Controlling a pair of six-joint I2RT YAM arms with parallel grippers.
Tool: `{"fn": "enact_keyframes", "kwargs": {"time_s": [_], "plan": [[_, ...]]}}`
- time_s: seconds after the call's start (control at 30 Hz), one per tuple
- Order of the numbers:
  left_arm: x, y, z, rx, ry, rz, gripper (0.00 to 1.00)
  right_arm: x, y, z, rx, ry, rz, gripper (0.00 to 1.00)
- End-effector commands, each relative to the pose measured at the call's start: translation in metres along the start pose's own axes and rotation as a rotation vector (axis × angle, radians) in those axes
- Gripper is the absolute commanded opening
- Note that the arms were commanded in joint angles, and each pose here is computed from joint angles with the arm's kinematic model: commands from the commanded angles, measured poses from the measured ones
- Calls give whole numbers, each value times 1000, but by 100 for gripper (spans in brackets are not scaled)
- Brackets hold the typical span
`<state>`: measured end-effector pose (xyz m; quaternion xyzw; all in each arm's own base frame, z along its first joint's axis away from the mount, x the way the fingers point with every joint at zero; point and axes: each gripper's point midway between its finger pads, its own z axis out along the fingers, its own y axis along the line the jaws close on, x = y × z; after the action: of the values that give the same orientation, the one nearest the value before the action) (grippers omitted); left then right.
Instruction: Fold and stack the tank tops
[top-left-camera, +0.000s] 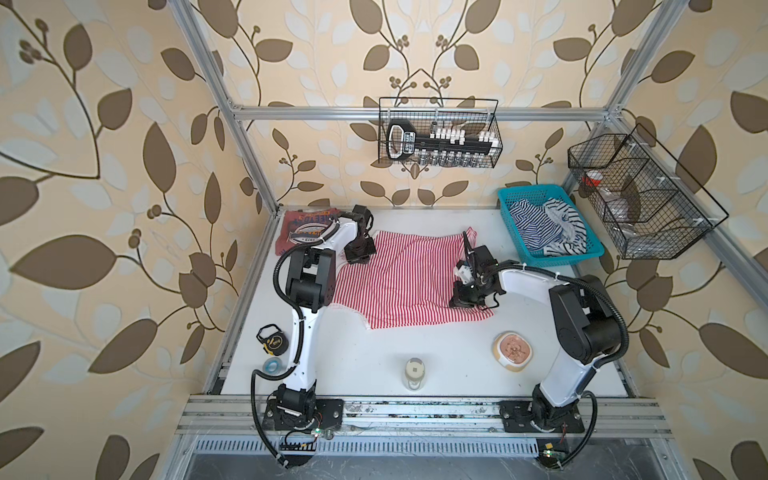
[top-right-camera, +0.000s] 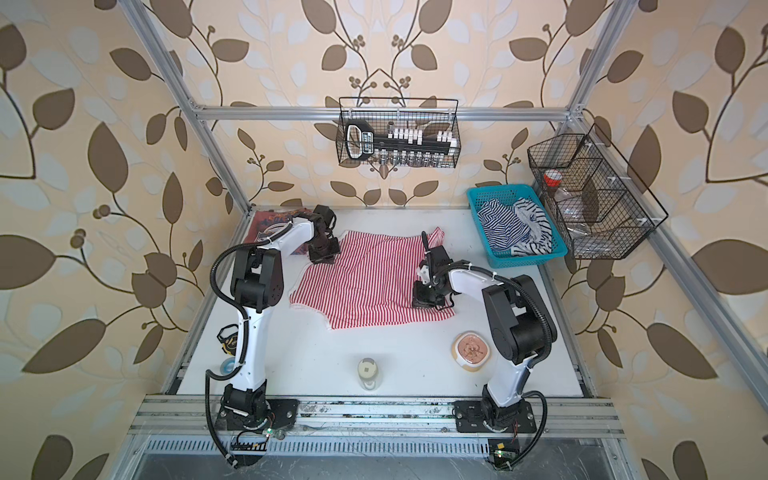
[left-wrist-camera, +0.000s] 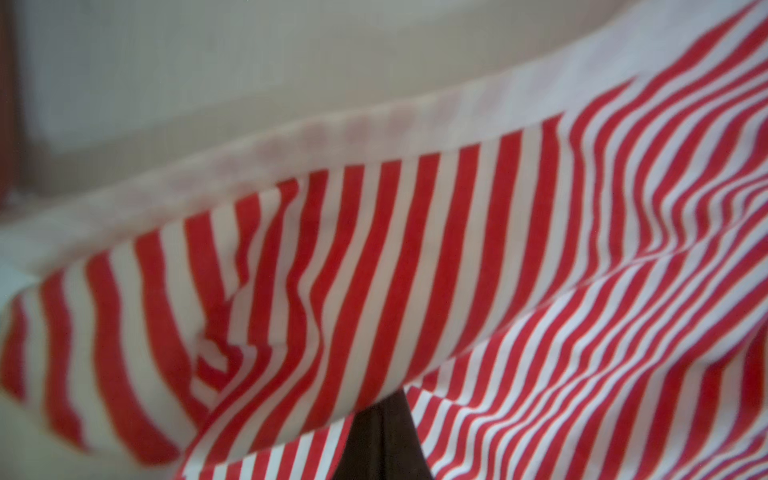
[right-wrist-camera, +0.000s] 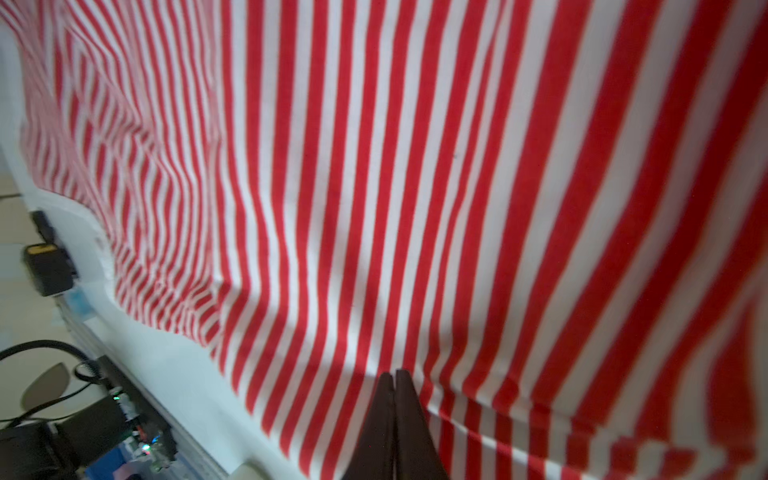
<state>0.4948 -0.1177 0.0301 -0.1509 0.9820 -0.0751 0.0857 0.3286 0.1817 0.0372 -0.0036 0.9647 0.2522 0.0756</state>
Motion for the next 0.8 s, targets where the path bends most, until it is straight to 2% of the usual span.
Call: {"fn": "enact_keyframes", "kwargs": {"time_s": [0.0,0.1,0.17,0.3,0.5,0.77], "plan": [[-21,-7,-35,5,-67,31,0,-44,33,-48,-118,-149,-23,19],[-31,-20,-70,67,-135,34,0,-80,27,-90,-101,-274,-27,26],[-30,-31,-93,126,-176,37,0,-104,13,-115,-43,-344,-19,28],[-9,-50,-108,212,-180,65,0,-138,-23,-129,80,-360,4,31],[38,-62,-87,224,-79,108,0,-180,-53,-103,174,-312,19,35],[81,-53,-49,185,34,118,0,-204,-78,-74,259,-278,42,37]]}}
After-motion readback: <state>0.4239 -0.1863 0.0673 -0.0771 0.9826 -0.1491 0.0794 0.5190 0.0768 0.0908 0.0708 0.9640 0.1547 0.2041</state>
